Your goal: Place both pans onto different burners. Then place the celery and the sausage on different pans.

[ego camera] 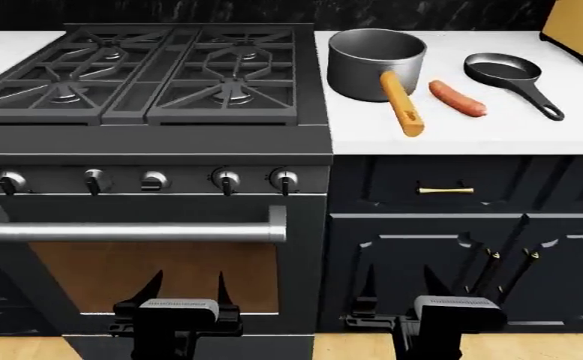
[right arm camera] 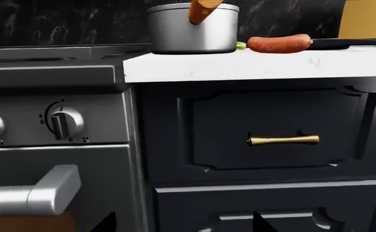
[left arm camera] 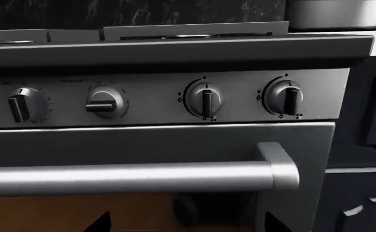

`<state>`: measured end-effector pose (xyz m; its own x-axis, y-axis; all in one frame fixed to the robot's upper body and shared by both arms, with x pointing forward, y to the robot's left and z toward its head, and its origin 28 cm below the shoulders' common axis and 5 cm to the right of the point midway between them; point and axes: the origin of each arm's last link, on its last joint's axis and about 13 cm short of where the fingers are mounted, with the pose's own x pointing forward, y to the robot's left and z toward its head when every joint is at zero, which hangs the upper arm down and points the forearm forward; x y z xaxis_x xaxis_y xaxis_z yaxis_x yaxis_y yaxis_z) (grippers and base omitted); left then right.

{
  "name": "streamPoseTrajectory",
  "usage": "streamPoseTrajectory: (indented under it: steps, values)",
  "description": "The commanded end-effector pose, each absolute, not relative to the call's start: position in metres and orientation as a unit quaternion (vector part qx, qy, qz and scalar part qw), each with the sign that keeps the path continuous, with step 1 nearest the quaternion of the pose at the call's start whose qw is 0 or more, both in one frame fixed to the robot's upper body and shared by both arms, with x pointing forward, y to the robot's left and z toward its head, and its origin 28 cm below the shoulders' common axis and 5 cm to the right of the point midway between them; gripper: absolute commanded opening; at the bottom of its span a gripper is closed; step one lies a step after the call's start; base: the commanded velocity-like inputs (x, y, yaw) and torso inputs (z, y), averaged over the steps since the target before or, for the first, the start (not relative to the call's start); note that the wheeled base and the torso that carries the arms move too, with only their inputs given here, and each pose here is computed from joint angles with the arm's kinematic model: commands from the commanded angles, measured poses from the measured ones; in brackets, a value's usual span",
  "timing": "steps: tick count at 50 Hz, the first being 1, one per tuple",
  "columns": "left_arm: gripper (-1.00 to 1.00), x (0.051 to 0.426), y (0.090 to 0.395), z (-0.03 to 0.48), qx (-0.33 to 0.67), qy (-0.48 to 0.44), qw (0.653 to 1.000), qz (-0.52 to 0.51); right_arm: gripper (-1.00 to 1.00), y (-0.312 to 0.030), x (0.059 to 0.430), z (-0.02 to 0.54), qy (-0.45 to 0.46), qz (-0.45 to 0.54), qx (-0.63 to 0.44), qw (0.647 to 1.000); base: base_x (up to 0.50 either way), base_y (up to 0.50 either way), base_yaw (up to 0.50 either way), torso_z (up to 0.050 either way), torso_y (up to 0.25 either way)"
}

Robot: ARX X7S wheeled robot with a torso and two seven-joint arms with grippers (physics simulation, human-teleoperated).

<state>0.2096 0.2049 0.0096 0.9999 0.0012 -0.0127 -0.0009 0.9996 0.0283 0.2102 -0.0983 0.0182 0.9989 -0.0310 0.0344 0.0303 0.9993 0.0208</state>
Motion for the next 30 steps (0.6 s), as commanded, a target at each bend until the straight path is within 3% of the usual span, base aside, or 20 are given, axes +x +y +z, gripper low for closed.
streamPoseTrajectory:
  steps: [1,30]
  values:
    - [1.0,0.2091,0.2039,0.0075,0.019,0.007,1.0,0.0,1.0,-0.0992,0.2108,0.0174,-0.016,-0.022,0.009,1.0,0.0,-0.5,0.0,0.0,0.0]
    - [1.0,0.2102,0.2044,0.0072,0.019,0.012,1.0,0.003,1.0,-0.0992,0.2107,0.0177,-0.017,-0.024,0.005,1.0,0.0,-0.5,0.0,0.0,0.0]
